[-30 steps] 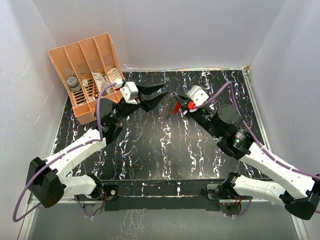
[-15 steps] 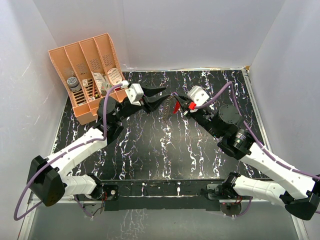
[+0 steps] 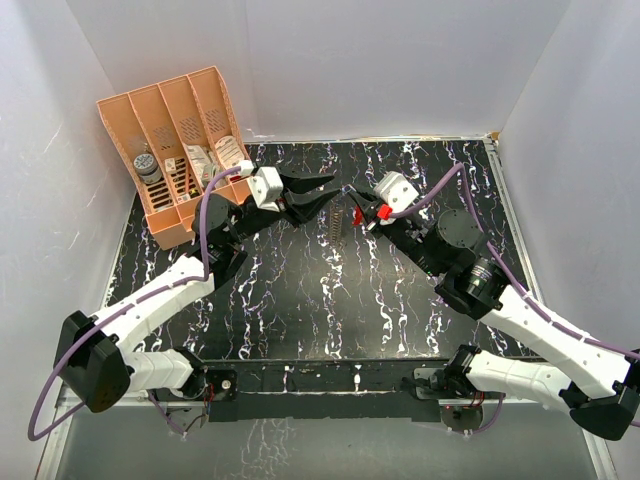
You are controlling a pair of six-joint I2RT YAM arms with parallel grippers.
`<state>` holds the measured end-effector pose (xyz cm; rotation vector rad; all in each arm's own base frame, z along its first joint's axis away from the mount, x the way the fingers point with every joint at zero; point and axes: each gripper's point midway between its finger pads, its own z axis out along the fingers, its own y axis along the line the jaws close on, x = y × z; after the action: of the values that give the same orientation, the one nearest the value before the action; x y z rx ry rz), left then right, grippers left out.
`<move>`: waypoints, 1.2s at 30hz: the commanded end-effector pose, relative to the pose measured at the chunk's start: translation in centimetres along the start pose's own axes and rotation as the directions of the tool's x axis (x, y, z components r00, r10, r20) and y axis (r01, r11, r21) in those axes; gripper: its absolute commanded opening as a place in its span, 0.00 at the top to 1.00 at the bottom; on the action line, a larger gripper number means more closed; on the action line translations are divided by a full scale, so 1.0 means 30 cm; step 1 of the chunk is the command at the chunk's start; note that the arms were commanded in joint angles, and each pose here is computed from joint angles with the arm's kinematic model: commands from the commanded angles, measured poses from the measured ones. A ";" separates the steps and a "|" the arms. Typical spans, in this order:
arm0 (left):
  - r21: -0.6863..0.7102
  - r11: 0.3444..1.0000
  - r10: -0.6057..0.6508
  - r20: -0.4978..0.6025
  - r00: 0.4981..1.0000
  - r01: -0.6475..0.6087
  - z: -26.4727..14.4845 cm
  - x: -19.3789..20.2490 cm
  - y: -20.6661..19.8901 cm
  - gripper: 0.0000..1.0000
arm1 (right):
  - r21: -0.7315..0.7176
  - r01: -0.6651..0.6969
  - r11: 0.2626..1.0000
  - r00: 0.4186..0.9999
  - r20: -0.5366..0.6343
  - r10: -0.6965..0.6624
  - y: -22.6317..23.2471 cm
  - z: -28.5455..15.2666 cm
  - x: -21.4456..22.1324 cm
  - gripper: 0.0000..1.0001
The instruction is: Remove the keys from the keyring
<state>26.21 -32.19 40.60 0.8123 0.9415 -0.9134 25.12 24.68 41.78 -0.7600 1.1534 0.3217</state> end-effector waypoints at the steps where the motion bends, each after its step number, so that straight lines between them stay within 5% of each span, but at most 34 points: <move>1: 0.005 0.999 0.041 0.088 0.995 -0.042 0.000 -0.119 -0.006 0.70 | 0.033 -0.022 0.999 0.992 0.124 0.018 -0.046 -0.010 -0.139 1.00; 21: 0.086 0.996 0.004 0.103 0.995 -0.013 0.040 -0.112 -0.033 0.75 | 0.023 -0.026 0.999 0.991 0.130 0.022 -0.042 -0.010 -0.148 1.00; 36: 0.288 0.957 -0.089 0.171 0.981 0.037 0.043 -0.157 -0.144 0.77 | 0.021 -0.028 0.999 0.992 0.126 0.026 -0.039 -0.005 -0.144 1.00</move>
<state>23.71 -33.76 41.34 0.8950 0.8433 -1.1055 24.92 24.85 41.99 -0.7665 1.1424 0.3328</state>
